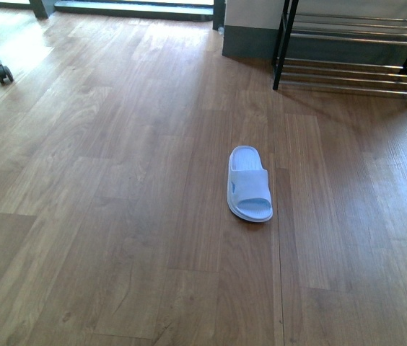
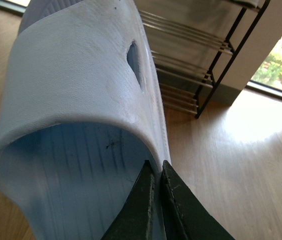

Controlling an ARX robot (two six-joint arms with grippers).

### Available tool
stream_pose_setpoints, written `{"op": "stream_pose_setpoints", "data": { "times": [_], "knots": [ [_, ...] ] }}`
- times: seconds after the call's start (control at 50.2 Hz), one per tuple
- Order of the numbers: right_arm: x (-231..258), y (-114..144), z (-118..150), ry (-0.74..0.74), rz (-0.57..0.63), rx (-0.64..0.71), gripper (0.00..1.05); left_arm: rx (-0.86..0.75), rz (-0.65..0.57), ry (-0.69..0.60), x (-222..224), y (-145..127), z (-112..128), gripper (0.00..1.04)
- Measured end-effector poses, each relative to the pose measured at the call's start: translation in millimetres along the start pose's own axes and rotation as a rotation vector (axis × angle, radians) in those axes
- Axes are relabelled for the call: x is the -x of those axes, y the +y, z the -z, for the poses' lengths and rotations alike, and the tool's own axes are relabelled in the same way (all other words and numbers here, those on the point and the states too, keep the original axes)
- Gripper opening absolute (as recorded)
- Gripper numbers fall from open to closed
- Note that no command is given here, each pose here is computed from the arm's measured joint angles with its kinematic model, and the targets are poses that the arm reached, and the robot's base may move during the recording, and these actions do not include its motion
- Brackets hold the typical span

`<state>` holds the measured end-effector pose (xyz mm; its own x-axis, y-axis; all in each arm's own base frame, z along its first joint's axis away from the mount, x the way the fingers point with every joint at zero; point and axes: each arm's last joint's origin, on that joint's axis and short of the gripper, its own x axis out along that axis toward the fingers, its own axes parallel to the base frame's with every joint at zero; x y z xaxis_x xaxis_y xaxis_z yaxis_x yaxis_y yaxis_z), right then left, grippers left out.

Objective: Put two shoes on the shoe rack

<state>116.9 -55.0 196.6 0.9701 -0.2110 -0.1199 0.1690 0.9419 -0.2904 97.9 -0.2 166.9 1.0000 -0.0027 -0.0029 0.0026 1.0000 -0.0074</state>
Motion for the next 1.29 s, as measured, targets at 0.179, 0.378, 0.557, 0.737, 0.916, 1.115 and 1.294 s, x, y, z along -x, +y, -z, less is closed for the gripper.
{"op": "stream_pose_setpoints", "data": {
  "times": [0.179,0.378,0.557,0.737,0.916,1.115,1.294],
  "knots": [
    [15.3,0.9,1.9,-0.046,0.009,-0.035,0.02,0.000,0.000,0.000,0.0,0.0,0.0,0.95],
    [25.7,28.2,-4.3,-0.044,-0.014,-0.134,0.02,0.000,0.000,0.000,0.0,0.0,0.0,0.95],
    [29.8,54.2,-8.1,-0.058,-0.143,-0.150,0.02,0.000,0.000,0.000,0.0,0.0,0.0,0.95],
    [32.1,61.0,-11.9,-0.103,-0.208,-0.141,0.02,0.000,0.000,0.000,0.0,0.0,0.0,0.95],
    [32.1,61.0,-11.8,-0.100,-0.198,-0.145,0.02,0.000,0.000,0.000,0.0,0.0,0.0,0.95],
    [31.7,60.1,-10.9,-0.092,-0.188,-0.144,0.02,0.000,0.000,0.000,0.0,0.0,0.0,0.95],
    [31.5,59.7,-10.2,-0.085,-0.184,-0.142,0.02,0.000,0.000,0.000,0.0,0.0,0.0,0.95]
  ]
}}
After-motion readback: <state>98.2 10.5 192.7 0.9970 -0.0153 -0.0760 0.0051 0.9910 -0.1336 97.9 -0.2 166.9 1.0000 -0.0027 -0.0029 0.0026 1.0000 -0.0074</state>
